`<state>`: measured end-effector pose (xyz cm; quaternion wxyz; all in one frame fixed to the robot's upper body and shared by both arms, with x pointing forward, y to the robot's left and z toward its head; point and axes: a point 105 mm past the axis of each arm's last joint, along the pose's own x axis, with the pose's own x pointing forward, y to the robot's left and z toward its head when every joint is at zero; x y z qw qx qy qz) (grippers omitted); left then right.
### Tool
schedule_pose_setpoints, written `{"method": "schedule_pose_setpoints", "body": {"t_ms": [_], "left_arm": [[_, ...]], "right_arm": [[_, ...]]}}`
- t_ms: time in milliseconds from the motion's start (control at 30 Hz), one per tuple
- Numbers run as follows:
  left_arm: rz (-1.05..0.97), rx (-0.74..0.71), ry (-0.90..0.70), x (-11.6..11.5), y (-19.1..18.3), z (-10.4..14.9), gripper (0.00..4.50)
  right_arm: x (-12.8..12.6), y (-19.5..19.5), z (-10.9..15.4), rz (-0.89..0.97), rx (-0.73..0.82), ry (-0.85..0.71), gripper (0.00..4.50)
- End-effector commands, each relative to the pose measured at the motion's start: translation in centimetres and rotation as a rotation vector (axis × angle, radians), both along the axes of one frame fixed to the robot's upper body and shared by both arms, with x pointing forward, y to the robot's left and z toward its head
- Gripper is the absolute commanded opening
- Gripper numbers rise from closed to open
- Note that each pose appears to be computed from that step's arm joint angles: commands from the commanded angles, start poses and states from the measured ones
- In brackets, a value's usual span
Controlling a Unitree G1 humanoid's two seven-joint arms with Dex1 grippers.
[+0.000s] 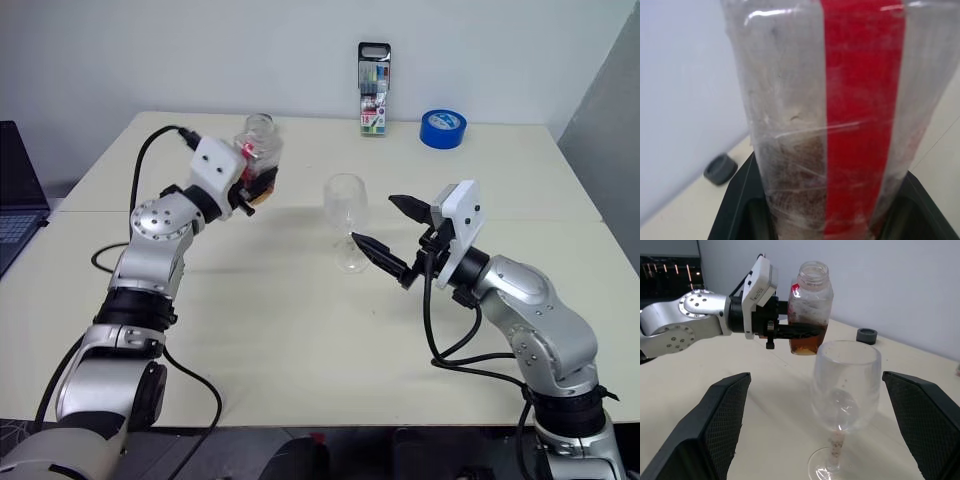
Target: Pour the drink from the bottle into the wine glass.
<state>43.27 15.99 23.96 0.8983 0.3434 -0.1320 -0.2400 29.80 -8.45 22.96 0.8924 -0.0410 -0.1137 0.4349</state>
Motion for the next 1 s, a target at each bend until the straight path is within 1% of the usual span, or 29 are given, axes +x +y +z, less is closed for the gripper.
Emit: {"method": "schedule_pose_setpoints", "body": {"t_ms": [33,167,267,333,500,1000], "left_arm": [[-0.020,0.105,-0.107,0.1,-0.7,2.4,1.75],[-0.036,0.236,-0.159,0.4,-1.3,2.6,1.75],[-0.054,0.334,-0.214,0.4,-1.7,3.2,1.75],[-0.056,0.374,-0.240,0.5,-1.8,3.7,1.75],[-0.065,0.424,-0.280,0.8,-2.1,4.4,1.75],[-0.113,0.584,-0.378,0.6,-3.5,5.5,1.75]], "right_arm": [[0.0,0.3,1.4,-0.008,0.017,-0.082,4.50],[0.2,0.4,1.4,-0.017,0.027,-0.097,4.50],[0.2,0.4,1.4,-0.022,0.032,-0.104,4.50],[0.3,0.4,1.4,-0.025,0.033,-0.108,4.50],[0.3,0.5,1.5,-0.031,0.044,-0.111,4.50],[0.5,0.6,1.5,-0.041,0.055,-0.117,4.50]]}}
